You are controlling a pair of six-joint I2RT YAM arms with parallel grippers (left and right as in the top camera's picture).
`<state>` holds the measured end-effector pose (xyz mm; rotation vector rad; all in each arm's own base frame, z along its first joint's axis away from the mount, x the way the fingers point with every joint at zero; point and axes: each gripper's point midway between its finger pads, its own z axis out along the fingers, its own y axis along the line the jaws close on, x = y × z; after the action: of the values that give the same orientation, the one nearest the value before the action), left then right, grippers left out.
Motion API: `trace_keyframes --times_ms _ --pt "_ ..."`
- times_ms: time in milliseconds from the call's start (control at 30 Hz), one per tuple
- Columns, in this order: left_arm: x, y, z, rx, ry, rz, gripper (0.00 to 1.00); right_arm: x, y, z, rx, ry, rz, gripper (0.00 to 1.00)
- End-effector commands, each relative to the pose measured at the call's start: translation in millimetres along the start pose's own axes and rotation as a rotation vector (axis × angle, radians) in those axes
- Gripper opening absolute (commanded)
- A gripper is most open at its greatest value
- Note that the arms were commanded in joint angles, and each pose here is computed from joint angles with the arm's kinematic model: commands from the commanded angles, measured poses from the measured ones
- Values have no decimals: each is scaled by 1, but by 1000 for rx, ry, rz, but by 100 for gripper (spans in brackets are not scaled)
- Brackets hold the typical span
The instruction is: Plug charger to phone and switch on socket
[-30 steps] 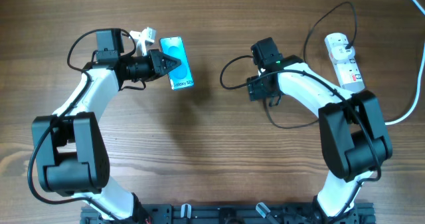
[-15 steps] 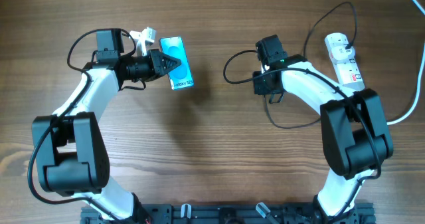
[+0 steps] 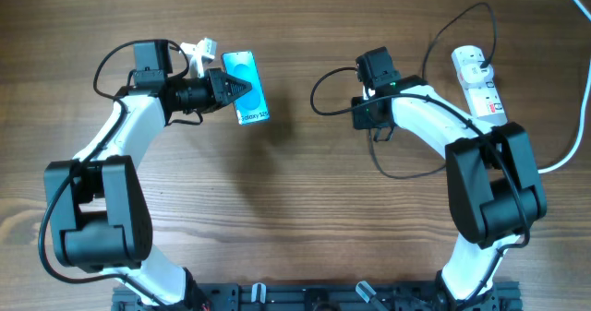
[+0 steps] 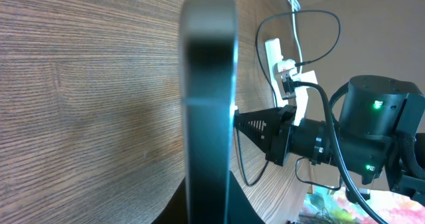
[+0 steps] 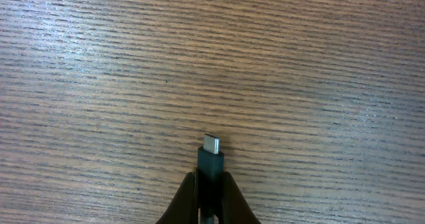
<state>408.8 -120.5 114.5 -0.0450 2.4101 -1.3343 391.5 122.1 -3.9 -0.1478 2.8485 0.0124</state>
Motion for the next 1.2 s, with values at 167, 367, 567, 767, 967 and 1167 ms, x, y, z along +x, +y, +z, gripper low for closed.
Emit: trace_keyframes --times_ms 167,367,567,767,967,1167 --pt "-2 -5 -1 27 0 25 4 39 -8 28 29 135 -12 4" --pt "-2 -5 -1 27 0 26 4 45 -5 23 7 161 -13 5" --pt "-2 -5 -1 27 0 26 4 50 -6 22 12 183 -11 25" --pt "-2 -5 -1 27 0 26 4 44 -6 19 10 168 -13 4" --pt "-6 -13 -1 69 -7 17 4 10 85 -87 -572 19 -160 4" --pt "-2 -75 -25 449 50 148 4 18 148 -182 -1169 -94 -368 4"
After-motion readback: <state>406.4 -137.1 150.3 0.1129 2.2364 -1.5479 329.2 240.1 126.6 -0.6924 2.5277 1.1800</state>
